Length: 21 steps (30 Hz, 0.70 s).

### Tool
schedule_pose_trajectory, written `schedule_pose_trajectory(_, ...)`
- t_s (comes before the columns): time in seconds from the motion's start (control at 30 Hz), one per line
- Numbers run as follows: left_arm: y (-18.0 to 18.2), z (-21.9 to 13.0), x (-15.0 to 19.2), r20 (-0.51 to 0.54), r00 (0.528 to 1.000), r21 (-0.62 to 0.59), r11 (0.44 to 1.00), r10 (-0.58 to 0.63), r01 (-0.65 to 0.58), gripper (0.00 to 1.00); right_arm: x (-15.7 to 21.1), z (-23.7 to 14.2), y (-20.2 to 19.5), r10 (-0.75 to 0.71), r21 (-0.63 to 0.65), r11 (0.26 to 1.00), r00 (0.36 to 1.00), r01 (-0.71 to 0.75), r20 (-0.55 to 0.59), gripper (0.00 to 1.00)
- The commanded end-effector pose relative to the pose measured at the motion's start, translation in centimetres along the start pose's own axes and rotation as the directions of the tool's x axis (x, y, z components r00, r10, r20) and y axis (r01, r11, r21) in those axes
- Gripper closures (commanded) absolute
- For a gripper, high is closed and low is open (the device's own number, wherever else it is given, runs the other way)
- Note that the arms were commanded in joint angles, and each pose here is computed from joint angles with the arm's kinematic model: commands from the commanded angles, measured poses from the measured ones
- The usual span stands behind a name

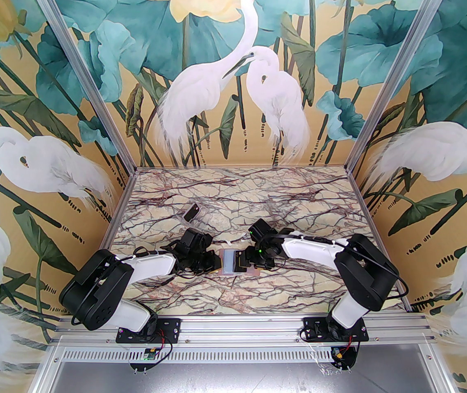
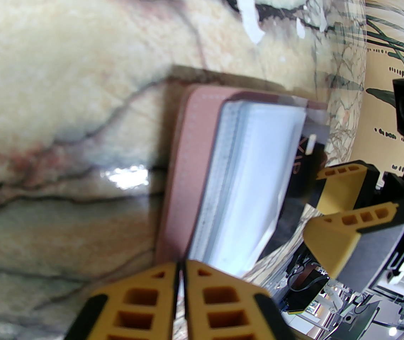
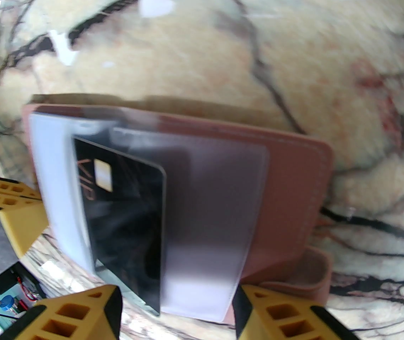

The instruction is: Put the credit cards into the card holder

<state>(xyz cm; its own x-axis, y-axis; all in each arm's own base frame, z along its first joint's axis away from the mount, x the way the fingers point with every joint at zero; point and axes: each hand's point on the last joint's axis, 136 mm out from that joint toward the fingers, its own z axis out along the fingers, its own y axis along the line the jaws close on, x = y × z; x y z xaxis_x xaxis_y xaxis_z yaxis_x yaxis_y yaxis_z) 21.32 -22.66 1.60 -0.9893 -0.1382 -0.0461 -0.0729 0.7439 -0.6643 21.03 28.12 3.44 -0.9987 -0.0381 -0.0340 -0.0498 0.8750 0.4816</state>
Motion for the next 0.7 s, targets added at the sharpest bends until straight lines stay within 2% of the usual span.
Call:
schedule_pose_trajectory(0.0,2.18,0.69,0.78,-0.018,1.0,-0.081,0.996,-0.02,0.019,0.86,-0.4,-1.34,1.85,-0.022,-0.073,0.997,0.999,0.025,0.043,0.42)
schedule_pose_trajectory(0.47,2.32,0.87,1.0,-0.024,1.0,-0.086,0.996,-0.019,0.017,0.85,-0.43,-1.74,1.75,-0.03,-0.068,0.997,0.998,0.034,0.058,0.42)
schedule_pose_trajectory(0.67,2.19,0.94,0.95,-0.024,1.0,-0.083,0.996,-0.016,0.014,0.86,-0.64,-1.98,1.0,-0.032,-0.02,0.999,0.997,0.033,0.069,0.43)
